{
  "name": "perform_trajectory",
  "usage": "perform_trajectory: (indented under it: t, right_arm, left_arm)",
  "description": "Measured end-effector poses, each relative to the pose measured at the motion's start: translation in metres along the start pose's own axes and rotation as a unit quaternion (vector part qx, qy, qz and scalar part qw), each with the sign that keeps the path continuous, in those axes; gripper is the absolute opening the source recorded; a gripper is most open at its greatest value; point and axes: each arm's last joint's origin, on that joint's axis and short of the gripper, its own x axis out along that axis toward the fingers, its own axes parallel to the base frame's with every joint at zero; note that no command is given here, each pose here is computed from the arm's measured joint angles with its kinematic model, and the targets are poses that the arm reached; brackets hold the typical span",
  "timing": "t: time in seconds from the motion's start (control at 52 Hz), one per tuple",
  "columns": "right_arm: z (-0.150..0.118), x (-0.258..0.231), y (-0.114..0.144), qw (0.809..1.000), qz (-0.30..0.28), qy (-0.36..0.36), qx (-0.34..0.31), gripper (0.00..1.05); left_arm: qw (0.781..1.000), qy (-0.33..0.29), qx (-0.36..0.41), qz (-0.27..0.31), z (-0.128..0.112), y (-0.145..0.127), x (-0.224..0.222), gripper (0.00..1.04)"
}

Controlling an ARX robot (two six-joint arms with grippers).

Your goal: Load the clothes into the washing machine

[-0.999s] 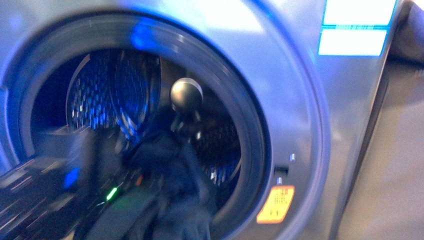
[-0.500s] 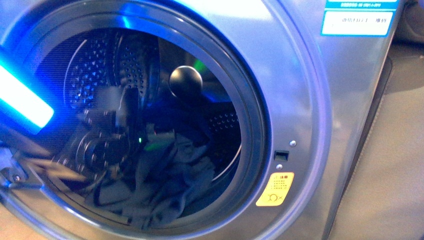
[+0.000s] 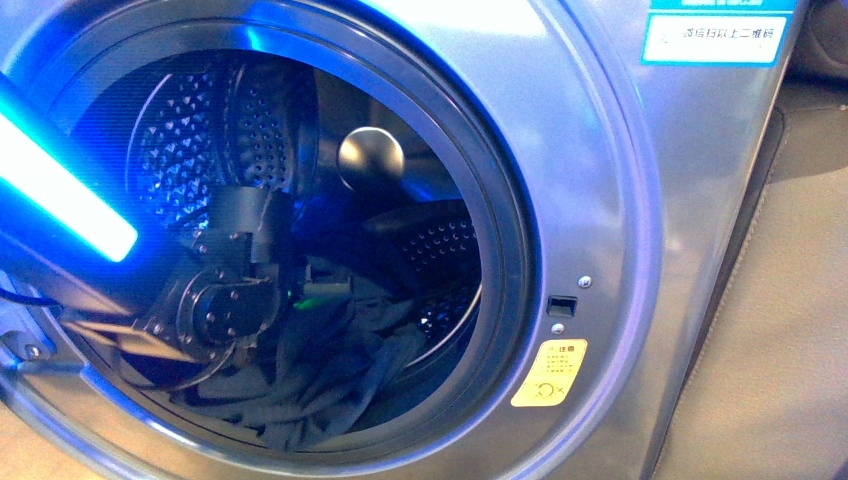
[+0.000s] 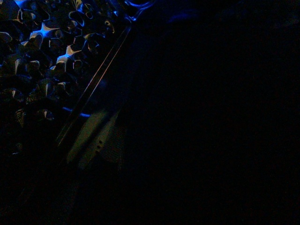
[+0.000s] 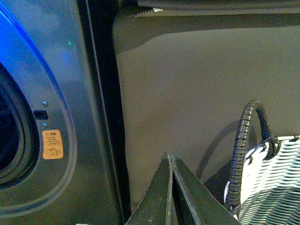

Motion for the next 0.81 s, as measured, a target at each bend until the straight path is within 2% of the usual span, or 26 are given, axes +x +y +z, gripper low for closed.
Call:
perform_trajectory:
  t: [0.442,0.807]
  right_arm:
    - [0.0,0.0,0.0,1.0,0.0,0.0,0.0,0.02]
    - [0.0,0.0,0.0,1.0,0.0,0.0,0.0,0.02]
  left_arm:
    - [0.999,0.014,-0.026,-0.028,-0.006,-0.023,0.006,0.18]
    - [0.994,0.025,-0.05,-0.098,-0.017,-0.046,-0.001,0.18]
